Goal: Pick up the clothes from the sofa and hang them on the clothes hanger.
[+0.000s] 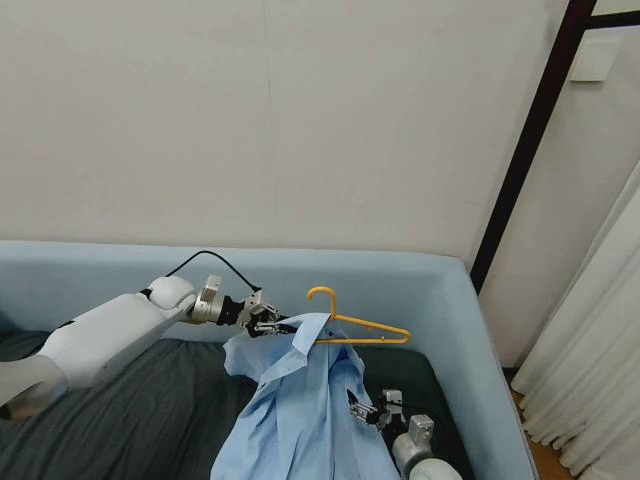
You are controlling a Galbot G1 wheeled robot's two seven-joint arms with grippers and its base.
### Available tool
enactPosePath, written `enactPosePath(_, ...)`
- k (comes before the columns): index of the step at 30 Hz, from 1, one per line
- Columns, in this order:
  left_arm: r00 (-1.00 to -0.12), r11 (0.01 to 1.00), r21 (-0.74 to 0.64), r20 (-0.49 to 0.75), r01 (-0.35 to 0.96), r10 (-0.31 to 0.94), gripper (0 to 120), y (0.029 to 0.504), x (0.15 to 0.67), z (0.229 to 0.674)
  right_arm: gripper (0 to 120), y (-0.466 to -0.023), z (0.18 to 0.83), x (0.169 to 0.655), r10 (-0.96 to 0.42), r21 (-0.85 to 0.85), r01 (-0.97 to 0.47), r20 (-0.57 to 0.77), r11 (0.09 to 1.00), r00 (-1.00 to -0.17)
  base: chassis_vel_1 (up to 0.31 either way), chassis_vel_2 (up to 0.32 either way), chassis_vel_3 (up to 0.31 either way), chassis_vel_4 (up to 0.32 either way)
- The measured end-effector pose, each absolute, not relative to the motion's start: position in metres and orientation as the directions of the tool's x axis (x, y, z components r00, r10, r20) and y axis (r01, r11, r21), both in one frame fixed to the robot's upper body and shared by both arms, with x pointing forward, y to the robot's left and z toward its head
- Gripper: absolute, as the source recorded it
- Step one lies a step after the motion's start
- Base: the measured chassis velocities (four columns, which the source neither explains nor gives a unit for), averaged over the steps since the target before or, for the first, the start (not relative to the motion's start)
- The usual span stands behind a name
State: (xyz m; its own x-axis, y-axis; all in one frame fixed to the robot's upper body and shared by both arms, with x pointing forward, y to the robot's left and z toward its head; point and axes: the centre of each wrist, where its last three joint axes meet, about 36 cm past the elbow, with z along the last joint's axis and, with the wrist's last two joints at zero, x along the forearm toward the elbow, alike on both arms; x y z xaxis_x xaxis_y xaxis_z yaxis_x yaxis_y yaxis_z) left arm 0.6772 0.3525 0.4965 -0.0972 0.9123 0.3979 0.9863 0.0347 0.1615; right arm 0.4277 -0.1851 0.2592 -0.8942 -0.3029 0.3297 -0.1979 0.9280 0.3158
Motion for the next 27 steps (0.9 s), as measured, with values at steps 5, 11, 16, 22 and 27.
enactPosePath(5,-0.088,0.026,0.162,0.392,0.986,0.916,7,0.348,0.677,0.499,100,-0.175,0.261,0.435,-0.292,0.359,-0.163,0.34,0.919,-0.894,0.0,0.0,0.0,0.0)
enactPosePath(11,-0.07,0.006,0.163,0.388,0.987,0.919,7,0.343,0.673,0.501,100,-0.166,0.26,0.444,-0.257,0.434,-0.085,0.354,0.897,-0.899,0.0,0.0,0.0,0.0)
enactPosePath(16,-0.069,0.006,0.161,0.388,0.987,0.919,7,0.344,0.672,0.5,100,-0.159,0.258,0.451,-0.237,0.459,-0.055,0.35,0.887,-0.906,0.0,0.0,0.0,0.0)
enactPosePath(22,-0.079,0.016,0.169,0.373,0.985,0.925,7,0.345,0.673,0.503,99,-0.15,0.259,0.459,-0.217,0.479,-0.023,0.353,0.877,-0.91,0.0,0.0,0.0,0.0)
enactPosePath(27,-0.082,0.024,0.164,0.362,0.986,0.929,7,0.344,0.672,0.502,86,-0.137,0.261,0.467,-0.193,0.496,0.005,0.347,0.868,-0.918,0.0,0.0,0.0,0.0)
